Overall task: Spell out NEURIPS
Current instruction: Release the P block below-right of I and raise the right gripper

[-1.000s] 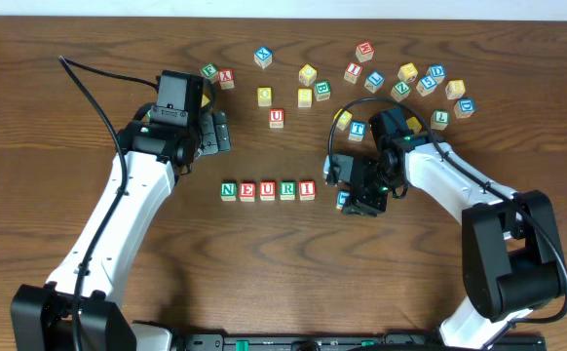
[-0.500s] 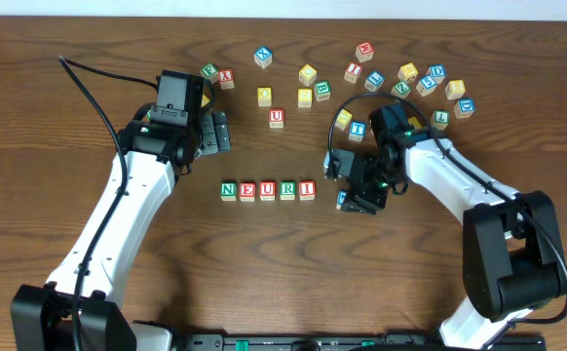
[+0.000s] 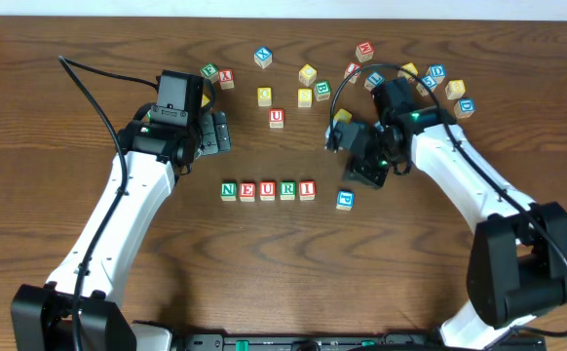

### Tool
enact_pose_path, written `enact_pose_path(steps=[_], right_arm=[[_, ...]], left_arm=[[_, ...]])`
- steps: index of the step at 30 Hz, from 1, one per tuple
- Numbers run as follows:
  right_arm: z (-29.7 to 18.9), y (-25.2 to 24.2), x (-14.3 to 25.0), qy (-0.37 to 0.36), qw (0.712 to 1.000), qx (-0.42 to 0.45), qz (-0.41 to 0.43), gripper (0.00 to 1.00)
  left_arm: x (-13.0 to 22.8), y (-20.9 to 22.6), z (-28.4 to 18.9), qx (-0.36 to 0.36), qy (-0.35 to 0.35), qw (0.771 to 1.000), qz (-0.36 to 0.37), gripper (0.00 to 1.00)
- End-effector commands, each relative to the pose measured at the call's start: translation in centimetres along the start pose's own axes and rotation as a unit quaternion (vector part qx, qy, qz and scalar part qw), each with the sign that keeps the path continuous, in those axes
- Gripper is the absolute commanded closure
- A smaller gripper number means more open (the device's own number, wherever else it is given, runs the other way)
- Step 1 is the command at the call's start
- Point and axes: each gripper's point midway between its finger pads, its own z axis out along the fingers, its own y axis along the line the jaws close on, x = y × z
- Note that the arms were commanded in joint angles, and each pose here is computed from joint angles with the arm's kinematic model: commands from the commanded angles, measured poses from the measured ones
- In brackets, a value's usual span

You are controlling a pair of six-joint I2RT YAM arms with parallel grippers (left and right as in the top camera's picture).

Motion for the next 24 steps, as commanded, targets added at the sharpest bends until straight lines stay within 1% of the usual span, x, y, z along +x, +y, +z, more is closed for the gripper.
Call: enact_pose_path(steps=[1, 2, 3, 6, 7, 9, 11, 14, 18, 24], right_arm=[[-3.2, -1.4, -1.6, -0.026, 0.994, 0.052, 0.095, 0.88], [-3.8, -1.4, -1.9, -0.033, 0.991, 0.058, 0.12, 0.94], [-4.3, -1.4, -2.1, -0.04, 0.988, 0.061, 0.14, 0.98], [-6.0, -1.2, -2.7, -0.065, 0.972, 0.07, 0.216, 0.98], [-7.0, -1.3, -2.8, -0.076, 0.958, 0.081, 0.264, 0.99], [-7.9, -1.4, -2.5, -0.079, 0.94, 0.096, 0.318, 0.99], [-8.4, -0.9, -2.0, -0.071, 0.929, 0.102, 0.349, 0.99], [-8.3, 0.3, -0.9, -0.043, 0.918, 0.104, 0.379, 0.99], [-7.1, 2.6, -0.4, -0.01, 0.917, 0.089, 0.389, 0.99], [-4.2, 5.2, 1.5, 0.041, 0.889, 0.131, 0.438, 0.99]], left_arm=[[-1.4, -0.2, -1.3, 0.006, -0.023, 1.0, -0.004, 0.02], [-1.4, -0.2, -1.3, 0.006, -0.023, 1.0, -0.004, 0.02], [-1.5, -0.2, -1.3, 0.006, -0.023, 1.0, -0.004, 0.02], [-1.5, -0.2, -1.3, 0.006, -0.023, 1.0, -0.004, 0.02], [-1.4, -0.2, -1.3, 0.006, -0.023, 1.0, -0.004, 0.02], [-1.4, -0.2, -1.3, 0.006, -0.023, 1.0, -0.004, 0.02], [-1.5, -0.2, -1.3, 0.006, -0.023, 1.0, -0.004, 0.02], [-1.4, -0.2, -1.3, 0.006, -0.023, 1.0, -0.004, 0.02], [-1.5, -0.2, -1.3, 0.006, -0.023, 1.0, -0.004, 0.02], [-1.4, -0.2, -1.3, 0.006, -0.023, 1.0, -0.004, 0.02]])
